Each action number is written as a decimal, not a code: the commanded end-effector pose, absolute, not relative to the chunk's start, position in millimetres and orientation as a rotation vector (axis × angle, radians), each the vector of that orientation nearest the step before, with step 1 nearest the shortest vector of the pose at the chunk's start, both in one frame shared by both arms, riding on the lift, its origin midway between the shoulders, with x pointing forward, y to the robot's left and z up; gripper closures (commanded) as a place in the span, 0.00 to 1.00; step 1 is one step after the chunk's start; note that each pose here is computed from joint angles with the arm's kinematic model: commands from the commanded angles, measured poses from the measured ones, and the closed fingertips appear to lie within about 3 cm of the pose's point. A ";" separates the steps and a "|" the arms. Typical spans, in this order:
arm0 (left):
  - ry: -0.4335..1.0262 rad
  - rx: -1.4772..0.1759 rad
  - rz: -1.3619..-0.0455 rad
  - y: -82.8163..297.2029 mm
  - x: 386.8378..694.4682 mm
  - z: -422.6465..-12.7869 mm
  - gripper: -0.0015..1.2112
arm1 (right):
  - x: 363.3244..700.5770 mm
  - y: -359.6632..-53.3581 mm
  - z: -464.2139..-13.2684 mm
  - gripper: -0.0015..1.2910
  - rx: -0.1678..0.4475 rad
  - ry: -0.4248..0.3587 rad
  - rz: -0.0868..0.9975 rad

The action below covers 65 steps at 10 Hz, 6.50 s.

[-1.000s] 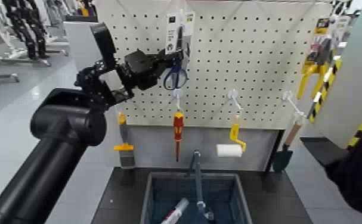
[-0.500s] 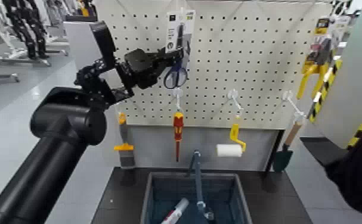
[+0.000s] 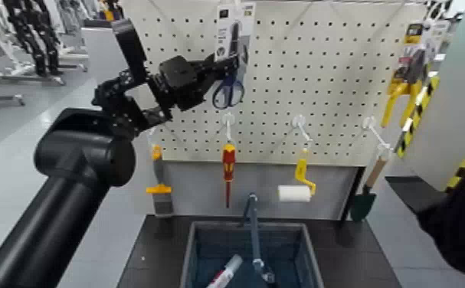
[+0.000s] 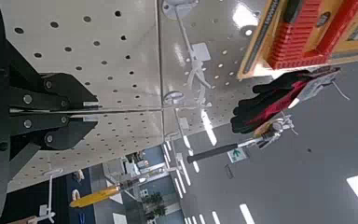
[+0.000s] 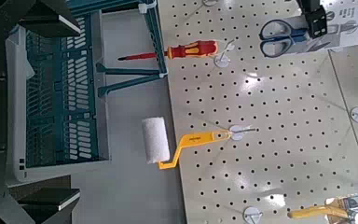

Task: Put the blue scissors into the crate.

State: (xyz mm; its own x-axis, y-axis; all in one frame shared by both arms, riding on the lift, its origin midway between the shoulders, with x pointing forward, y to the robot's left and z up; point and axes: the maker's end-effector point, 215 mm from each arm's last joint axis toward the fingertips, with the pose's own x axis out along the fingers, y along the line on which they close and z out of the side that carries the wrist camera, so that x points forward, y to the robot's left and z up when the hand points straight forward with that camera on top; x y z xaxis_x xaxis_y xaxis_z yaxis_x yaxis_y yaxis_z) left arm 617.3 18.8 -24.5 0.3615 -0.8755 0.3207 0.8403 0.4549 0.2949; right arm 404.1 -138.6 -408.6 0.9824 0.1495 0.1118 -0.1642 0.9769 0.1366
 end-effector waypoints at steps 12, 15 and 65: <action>-0.235 -0.276 -1.246 -16.7 540.8 -124.7 0.97 | 402.7 -137.0 -410.7 0.08 0.151 -0.093 0.156; -0.143 -0.349 -1.205 -3.0 533.7 -168.5 0.97 | 403.1 -137.5 -410.3 0.08 0.149 -0.094 0.156; -0.015 -0.035 -0.293 183.7 450.7 -415.1 0.06 | 394.8 -153.6 -421.9 0.07 0.134 -0.037 0.083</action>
